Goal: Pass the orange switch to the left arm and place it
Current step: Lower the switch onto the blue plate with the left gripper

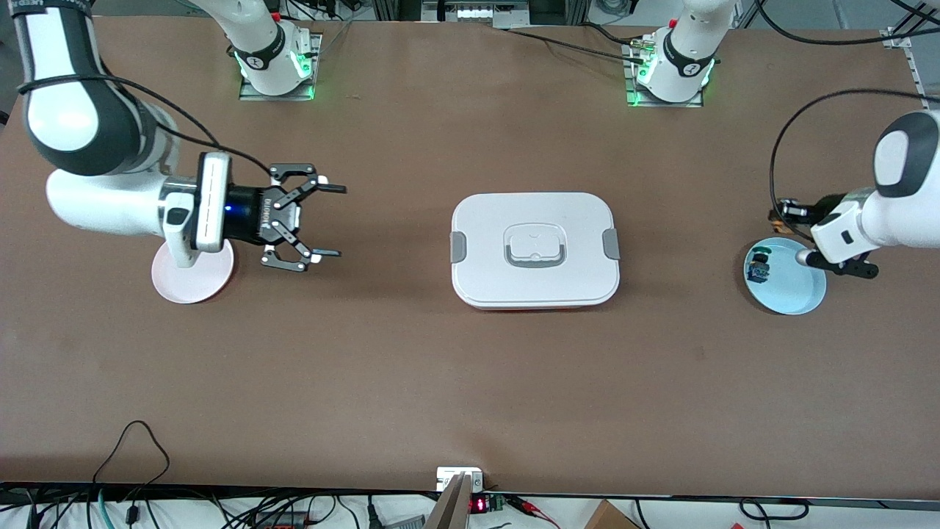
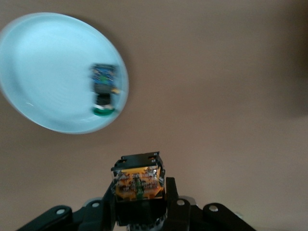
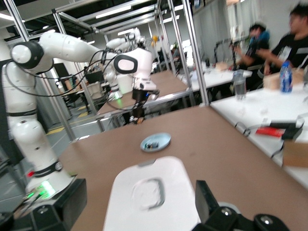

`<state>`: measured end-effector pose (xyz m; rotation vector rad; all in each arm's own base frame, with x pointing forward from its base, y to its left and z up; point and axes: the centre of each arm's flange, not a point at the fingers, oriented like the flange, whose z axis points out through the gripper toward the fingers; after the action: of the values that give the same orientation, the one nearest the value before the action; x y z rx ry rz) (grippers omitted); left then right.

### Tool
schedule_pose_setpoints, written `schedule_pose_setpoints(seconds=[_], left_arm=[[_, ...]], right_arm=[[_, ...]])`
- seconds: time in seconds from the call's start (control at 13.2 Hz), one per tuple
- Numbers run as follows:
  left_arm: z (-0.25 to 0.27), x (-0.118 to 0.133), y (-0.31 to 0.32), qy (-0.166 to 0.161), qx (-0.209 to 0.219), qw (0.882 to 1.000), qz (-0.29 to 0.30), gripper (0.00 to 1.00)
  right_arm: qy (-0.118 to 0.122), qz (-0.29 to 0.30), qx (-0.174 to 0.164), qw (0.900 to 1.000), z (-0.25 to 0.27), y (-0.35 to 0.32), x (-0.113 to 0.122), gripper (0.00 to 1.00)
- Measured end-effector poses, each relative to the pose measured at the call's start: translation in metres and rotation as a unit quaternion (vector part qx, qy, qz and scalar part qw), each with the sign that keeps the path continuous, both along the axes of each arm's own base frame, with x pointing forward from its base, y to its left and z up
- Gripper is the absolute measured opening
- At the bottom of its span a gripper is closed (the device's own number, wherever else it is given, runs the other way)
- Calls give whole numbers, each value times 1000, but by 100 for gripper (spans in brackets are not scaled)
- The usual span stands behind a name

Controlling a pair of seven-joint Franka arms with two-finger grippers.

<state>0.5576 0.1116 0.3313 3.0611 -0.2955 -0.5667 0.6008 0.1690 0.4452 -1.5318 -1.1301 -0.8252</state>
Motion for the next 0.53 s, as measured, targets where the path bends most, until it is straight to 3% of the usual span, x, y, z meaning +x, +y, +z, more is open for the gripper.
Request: schedule_pose_setpoints(seconds=[0.15,0.3,0.46,0.53], left_arm=[[-54,-2,21,-21,27,999,-24,41],[-87,-1,34,-32,57,997,-40,41],[-98,3,45,-53,76,994,-58,41],[-102,4,52,-66,82,992,-65,41]], right_arm=[[80,7,-54,995,-3,-37,-4,100],[159,-16,-126,979,1,-67,-7,100],[241,-51,-190,950,11,-74,-9,100],[289,-75,-219,929,13,-75,-10,100]])
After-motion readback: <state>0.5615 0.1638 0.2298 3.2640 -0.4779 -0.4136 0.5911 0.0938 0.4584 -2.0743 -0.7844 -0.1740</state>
